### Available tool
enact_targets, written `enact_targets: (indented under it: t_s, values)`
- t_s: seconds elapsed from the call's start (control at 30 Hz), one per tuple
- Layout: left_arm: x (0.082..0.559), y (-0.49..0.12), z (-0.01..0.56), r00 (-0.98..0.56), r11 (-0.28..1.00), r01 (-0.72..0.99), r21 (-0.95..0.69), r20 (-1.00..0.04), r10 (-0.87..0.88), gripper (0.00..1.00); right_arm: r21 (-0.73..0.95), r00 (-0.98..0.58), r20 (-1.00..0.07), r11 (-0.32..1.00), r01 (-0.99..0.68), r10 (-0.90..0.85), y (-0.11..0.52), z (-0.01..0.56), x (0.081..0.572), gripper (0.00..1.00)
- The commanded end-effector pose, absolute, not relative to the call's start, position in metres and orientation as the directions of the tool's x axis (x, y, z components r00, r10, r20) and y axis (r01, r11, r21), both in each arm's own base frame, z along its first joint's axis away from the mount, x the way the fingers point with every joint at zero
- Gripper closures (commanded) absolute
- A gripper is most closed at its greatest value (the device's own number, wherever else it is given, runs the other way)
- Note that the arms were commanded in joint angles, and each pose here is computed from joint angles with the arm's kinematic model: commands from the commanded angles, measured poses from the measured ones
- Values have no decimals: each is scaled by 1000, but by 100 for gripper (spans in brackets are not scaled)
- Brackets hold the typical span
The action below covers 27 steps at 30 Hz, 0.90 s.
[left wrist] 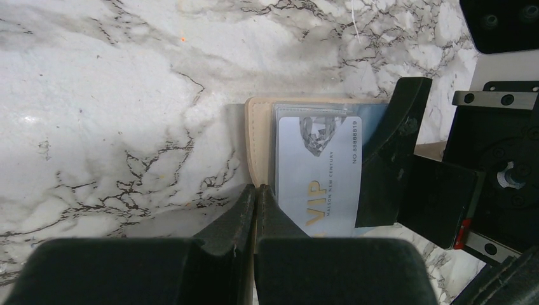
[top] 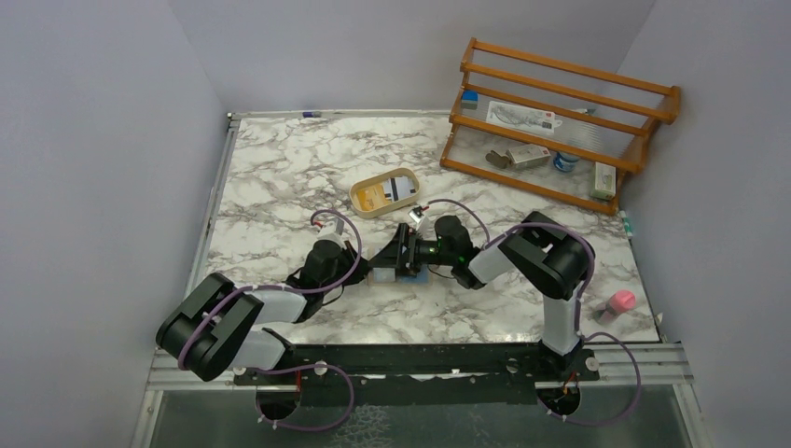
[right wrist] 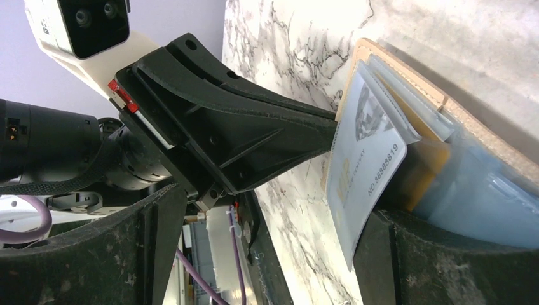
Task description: Take the credit cards out of the card holder
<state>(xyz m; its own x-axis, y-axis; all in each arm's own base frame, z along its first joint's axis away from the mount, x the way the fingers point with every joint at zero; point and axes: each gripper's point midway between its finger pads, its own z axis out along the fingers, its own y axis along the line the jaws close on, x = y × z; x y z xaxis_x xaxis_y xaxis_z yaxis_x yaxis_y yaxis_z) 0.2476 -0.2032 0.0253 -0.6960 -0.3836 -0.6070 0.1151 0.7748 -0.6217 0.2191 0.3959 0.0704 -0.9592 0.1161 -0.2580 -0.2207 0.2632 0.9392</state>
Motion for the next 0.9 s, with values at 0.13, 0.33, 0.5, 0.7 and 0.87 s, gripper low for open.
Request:
enact_targets:
  t_s: [0.13,0.33,0.5,0.7,0.87]
  values:
    - [243,-211,33,-694,748,151,-646,-608,-385,100,929,-937,-343,173,-329,63,402,104,208,7]
    - [243,-209,32,-694,753,150,-641,-611,-382,100,924,-931,-358,169,-344,66,395,110,209,8]
    - [243,-209,31,-695,755,145,-639,-609,-382,100,918,-924,-378,159,-364,65,388,115,210,8]
    - [244,-208,31,-694,757,142,-638,-609,-384,100,912,-922,-383,186,-366,64,374,109,211,8]
    - [245,-208,32,-693,761,141,-634,-612,-381,100,908,-923,-379,221,-357,66,359,100,213,8]
